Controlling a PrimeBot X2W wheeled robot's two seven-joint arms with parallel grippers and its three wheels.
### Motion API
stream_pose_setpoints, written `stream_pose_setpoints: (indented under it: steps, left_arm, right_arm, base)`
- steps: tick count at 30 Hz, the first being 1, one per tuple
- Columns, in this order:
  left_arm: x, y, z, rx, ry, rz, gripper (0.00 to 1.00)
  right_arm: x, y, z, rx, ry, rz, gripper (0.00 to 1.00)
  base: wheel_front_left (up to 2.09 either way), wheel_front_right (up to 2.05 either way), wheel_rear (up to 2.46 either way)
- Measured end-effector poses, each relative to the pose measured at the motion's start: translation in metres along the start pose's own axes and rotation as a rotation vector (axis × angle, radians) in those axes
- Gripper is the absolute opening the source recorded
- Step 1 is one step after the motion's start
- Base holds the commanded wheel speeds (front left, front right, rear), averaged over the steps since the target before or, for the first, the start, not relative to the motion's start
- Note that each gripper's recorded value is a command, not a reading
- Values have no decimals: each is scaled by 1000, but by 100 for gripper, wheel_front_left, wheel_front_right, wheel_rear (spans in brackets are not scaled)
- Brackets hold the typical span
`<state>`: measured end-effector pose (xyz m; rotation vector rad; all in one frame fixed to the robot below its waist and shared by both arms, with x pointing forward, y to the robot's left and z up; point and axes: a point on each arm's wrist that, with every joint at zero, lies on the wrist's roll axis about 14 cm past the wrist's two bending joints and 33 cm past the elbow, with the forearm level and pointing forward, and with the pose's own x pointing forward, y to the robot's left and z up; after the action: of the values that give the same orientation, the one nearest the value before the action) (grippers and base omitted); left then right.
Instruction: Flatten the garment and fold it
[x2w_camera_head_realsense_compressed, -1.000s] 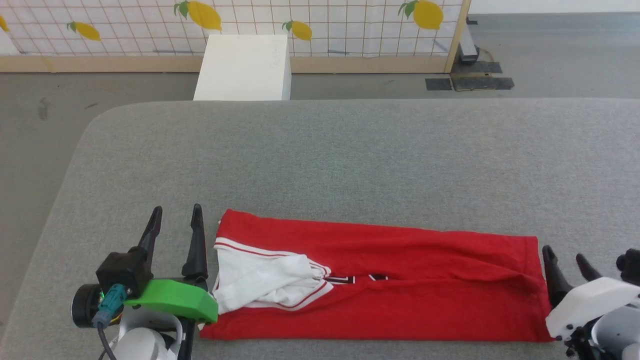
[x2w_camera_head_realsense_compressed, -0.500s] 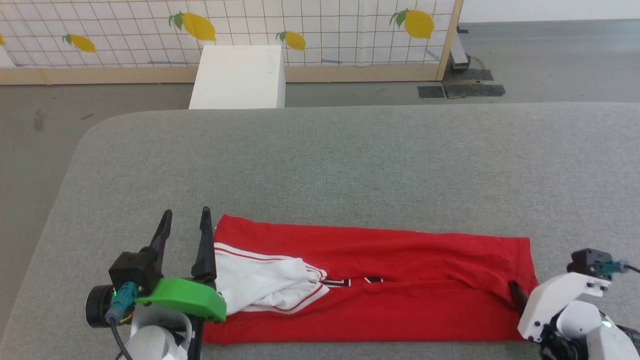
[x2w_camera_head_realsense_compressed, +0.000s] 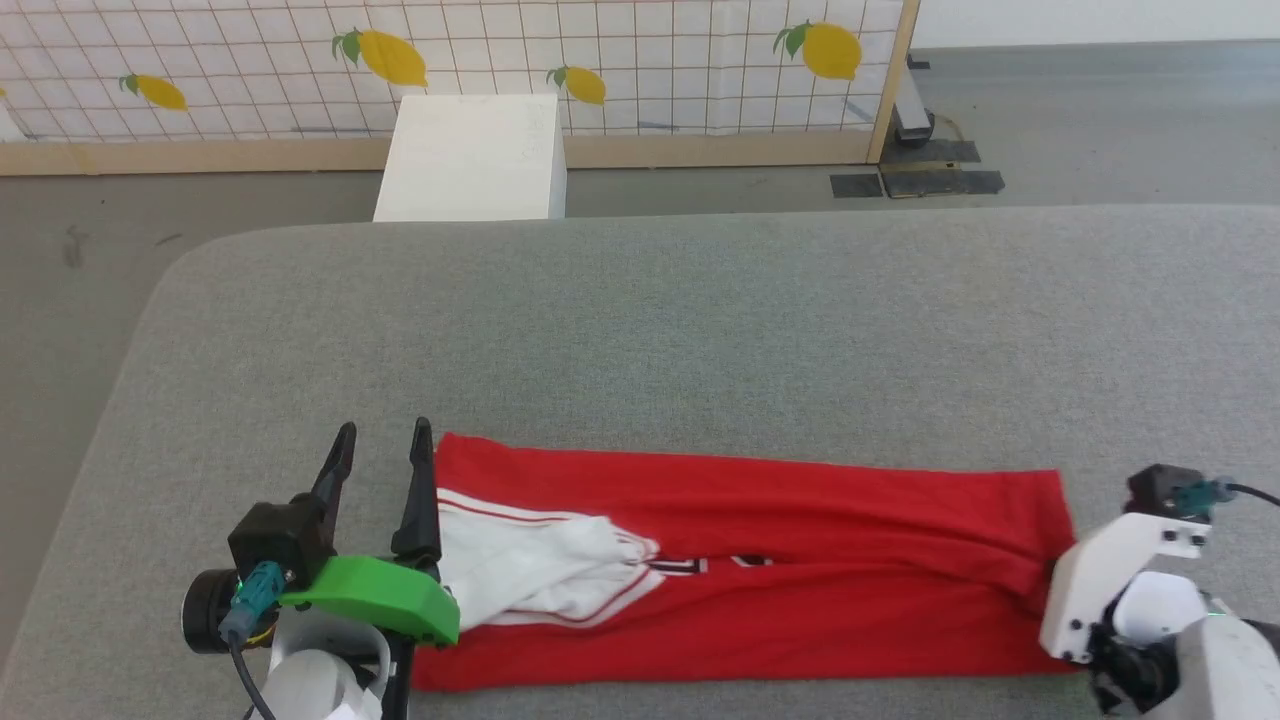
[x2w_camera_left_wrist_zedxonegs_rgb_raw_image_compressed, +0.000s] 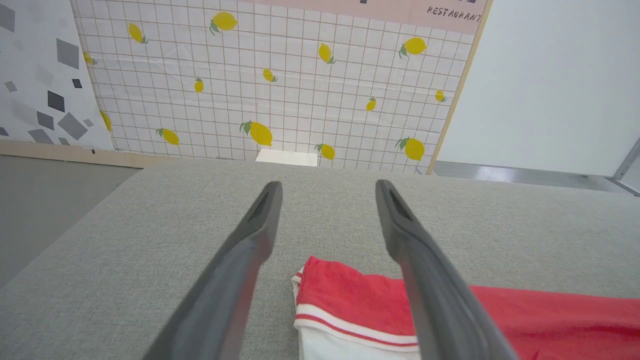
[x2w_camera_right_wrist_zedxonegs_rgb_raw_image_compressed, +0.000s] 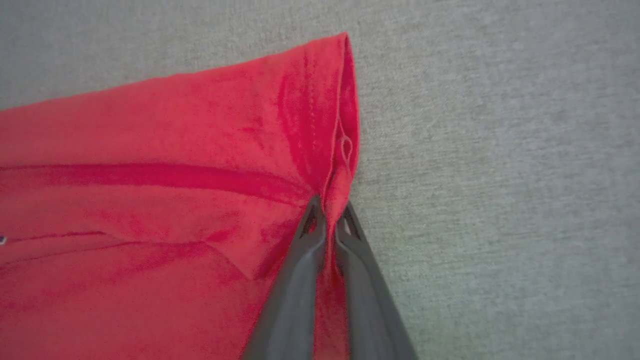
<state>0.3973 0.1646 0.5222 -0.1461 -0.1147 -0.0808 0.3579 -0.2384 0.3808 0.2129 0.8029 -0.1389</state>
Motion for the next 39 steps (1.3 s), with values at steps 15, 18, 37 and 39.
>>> stream_pose_setpoints:
  steps: [15, 18, 37, 39]
  left_arm:
    - [5, 8, -6, -3, 12, 17, 100]
    - [5, 10, -6, -2, 14, 20, 100]
    - [2, 10, -5, -5, 11, 17, 100]
    - [1, 10, -5, -5, 13, 15, 100]
  right_arm:
    - [-25, -133, 48, -144, -160, -372, 0]
    - [-21, -129, 44, -132, -151, -358, 0]
    - [-84, 117, 59, -503, -186, 242, 0]
    - [-87, 146, 50, -562, -172, 319, 0]
  base:
    - [0, 0, 0]
    - [0, 0, 0]
    - [0, 0, 0]
    - [0, 0, 0]
